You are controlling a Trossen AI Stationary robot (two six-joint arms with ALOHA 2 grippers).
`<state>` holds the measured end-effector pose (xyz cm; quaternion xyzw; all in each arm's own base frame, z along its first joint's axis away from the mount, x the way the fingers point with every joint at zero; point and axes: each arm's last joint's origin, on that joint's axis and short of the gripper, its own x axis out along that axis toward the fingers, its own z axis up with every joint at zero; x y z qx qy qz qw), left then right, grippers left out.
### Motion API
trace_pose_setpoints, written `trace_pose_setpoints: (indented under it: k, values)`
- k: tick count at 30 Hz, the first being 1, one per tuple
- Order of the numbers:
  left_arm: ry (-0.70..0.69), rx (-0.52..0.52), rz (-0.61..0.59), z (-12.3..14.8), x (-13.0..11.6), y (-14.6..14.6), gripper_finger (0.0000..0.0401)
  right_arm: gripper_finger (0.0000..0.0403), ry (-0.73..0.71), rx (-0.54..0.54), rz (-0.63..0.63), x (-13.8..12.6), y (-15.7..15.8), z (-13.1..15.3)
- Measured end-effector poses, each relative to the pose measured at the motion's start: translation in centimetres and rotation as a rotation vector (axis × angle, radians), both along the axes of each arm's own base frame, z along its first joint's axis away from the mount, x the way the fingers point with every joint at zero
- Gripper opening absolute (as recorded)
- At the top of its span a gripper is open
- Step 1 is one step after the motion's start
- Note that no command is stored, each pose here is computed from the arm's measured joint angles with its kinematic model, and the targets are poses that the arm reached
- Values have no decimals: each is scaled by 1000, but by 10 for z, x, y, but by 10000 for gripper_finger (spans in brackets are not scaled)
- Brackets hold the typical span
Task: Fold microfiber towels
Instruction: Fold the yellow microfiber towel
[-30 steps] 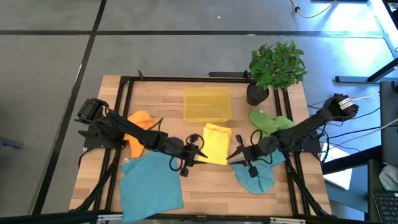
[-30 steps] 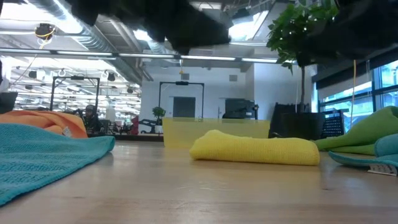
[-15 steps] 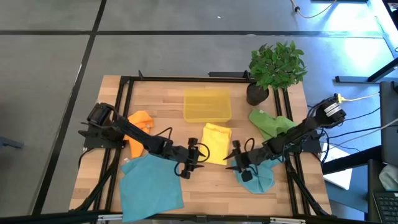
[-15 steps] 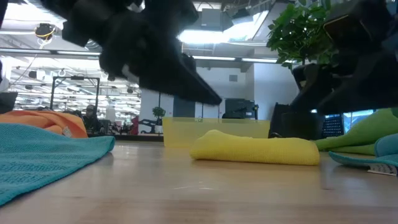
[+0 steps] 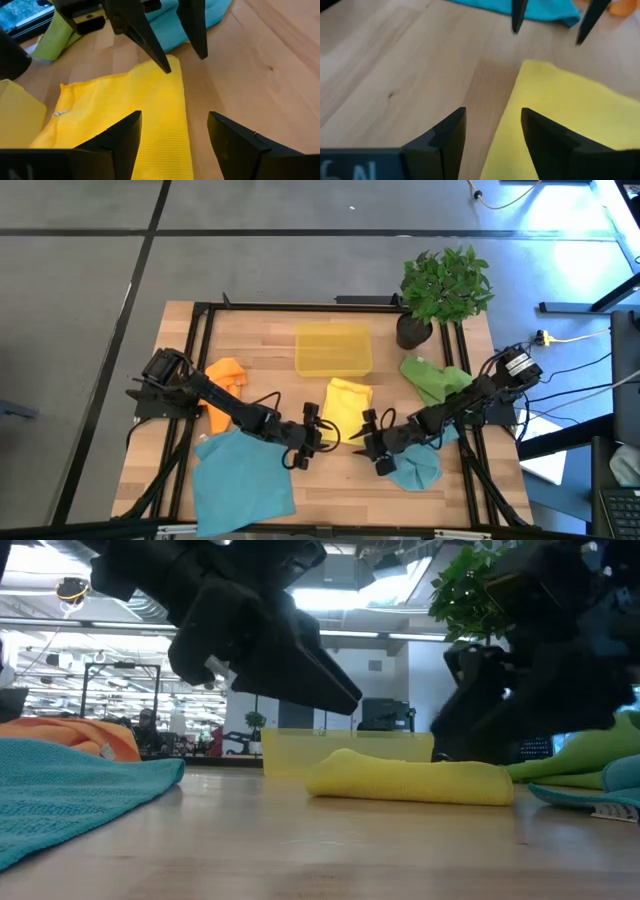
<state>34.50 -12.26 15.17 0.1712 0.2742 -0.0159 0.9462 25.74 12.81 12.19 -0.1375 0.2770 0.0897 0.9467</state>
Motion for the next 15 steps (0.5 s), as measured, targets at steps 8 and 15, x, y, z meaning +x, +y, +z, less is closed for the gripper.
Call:
trace_pose_setpoints:
  k: [8,15]
  values:
    - [-10,-21,1,1,-1,-4,219,192,-31,-6,3,6,3,7]
    - [-29,-16,30,2,0,-3,218,192,-29,-4,2,6,3,7]
